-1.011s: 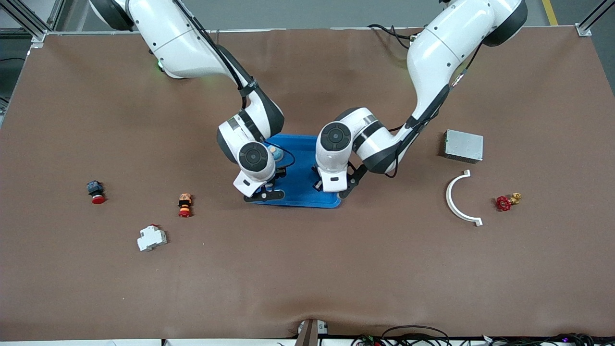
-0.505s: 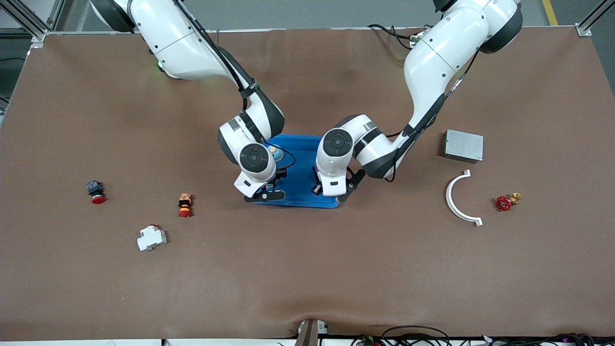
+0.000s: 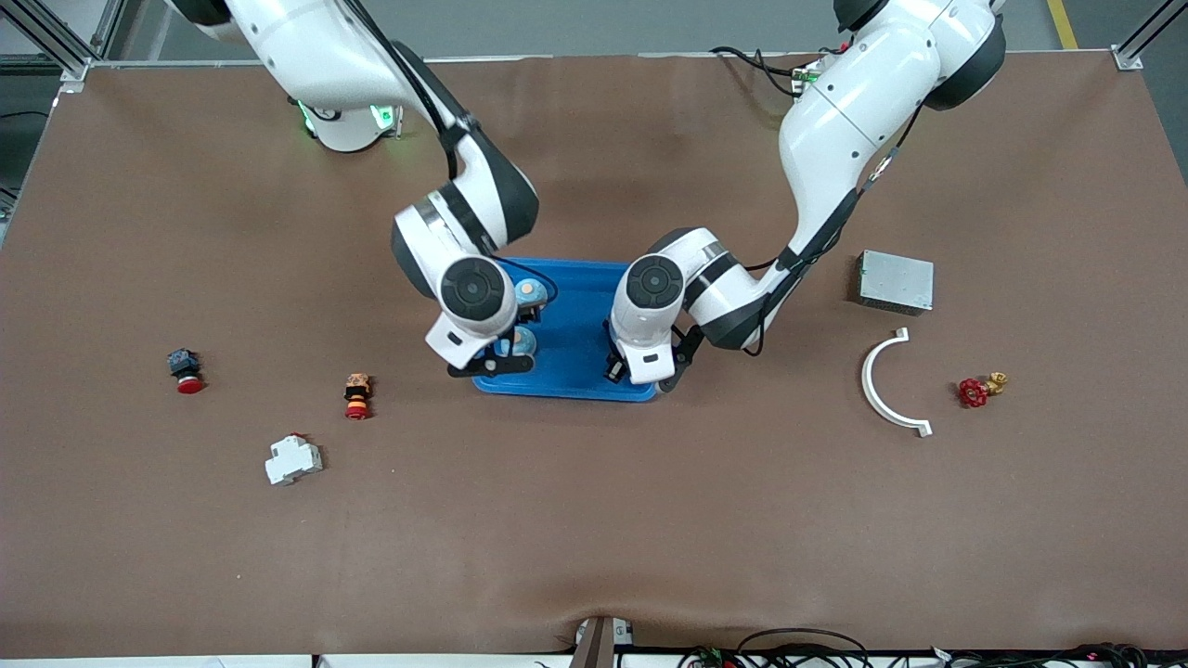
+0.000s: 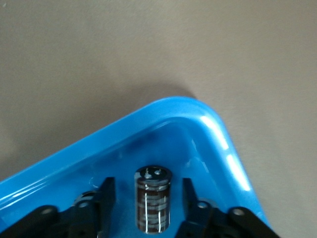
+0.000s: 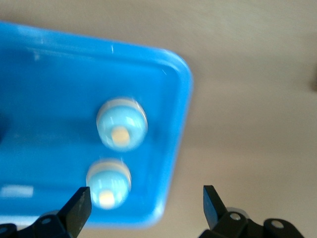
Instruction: Place electrolytic capacitor and blue bell in tray
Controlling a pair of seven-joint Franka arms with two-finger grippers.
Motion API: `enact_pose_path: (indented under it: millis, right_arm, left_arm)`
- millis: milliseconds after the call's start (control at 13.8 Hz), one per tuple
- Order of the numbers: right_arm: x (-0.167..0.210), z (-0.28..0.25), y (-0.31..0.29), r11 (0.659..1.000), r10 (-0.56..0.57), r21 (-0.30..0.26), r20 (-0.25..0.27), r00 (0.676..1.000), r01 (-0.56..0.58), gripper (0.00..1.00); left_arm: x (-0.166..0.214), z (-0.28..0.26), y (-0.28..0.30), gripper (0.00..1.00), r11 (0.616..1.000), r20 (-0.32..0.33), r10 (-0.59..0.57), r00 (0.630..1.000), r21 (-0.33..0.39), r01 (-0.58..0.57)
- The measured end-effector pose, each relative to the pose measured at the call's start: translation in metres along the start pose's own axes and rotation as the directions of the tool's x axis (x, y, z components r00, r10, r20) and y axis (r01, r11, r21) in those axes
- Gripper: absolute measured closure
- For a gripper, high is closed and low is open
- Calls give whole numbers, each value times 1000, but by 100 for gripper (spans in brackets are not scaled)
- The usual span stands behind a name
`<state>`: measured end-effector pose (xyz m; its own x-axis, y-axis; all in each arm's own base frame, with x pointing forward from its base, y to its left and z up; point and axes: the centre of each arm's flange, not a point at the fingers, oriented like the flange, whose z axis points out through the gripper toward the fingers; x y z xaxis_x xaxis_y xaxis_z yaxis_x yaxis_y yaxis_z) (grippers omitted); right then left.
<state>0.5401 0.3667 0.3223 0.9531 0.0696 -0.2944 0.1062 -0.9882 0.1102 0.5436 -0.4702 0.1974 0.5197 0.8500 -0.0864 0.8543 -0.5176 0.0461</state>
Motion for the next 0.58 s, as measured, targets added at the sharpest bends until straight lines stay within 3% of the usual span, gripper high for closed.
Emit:
enact_pose_path:
  millis: [217,433,578]
  right_arm:
    - [-45,-74,38,999,-33,-22,43,999,34,0]
    - [-77,-131,122,995,-103,15,23,994,103,0]
    - [-103,-146,176,996,-90,25,0,996,90,0]
  left_arm:
    - [9,-35,17,2,999,-11,-17,1000,-47,17]
    - [38,-98,31,0,997,-60,-49,997,-63,45]
    - [63,-141,34,0,997,-95,-15,995,-73,8]
